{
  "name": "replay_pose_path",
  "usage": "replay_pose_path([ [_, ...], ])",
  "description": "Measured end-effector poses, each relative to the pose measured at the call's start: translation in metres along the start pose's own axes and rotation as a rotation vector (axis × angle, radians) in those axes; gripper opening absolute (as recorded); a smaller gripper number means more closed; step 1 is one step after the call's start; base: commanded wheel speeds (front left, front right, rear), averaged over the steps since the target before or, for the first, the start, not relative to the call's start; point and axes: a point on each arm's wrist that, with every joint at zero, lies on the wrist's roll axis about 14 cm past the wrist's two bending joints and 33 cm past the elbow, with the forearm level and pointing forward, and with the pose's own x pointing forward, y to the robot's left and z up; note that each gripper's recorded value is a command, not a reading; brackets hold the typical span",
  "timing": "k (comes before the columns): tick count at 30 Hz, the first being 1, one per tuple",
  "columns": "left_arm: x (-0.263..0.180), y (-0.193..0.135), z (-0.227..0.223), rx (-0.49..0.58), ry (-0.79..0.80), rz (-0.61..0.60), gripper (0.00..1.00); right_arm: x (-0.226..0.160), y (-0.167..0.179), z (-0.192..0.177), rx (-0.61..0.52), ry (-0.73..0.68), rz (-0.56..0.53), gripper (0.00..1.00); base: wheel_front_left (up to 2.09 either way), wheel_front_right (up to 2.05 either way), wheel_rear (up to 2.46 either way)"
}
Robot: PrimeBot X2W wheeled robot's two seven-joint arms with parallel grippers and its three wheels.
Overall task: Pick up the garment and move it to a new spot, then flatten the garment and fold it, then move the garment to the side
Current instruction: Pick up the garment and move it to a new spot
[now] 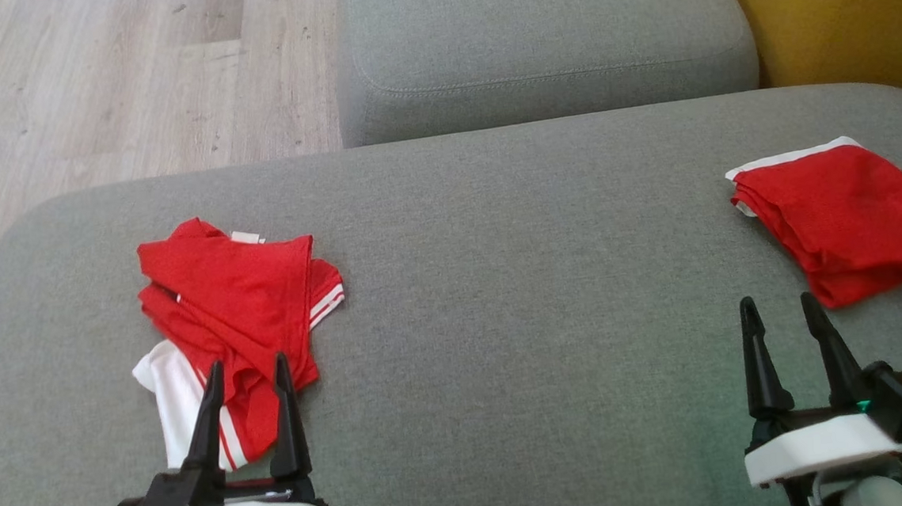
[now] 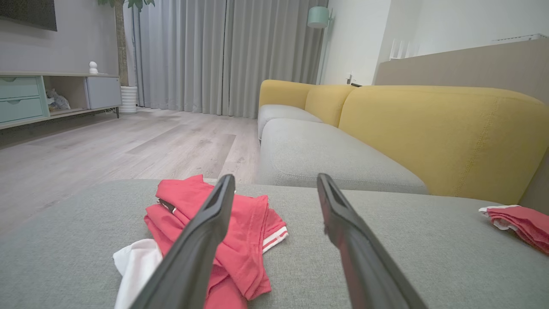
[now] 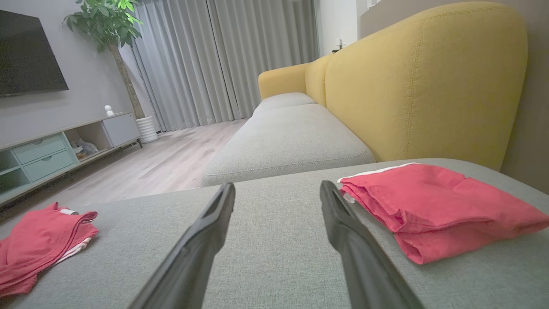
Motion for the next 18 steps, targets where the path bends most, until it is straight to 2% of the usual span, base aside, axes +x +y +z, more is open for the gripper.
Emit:
replay_pose_path([
  [8,-0.003,0.003,0.001,0.000,-0.004,0.011,1.00,0.003,0.002,0.003,0.014,-0.012,0.006,1.00,0.00,0.00,0.00],
  [18,-0.018,0.027,0.007,0.014,-0.021,0.091,1.00,0.009,0.049,-0.009,0.045,0.025,0.148,1.00,0.00,0.00,0.00],
])
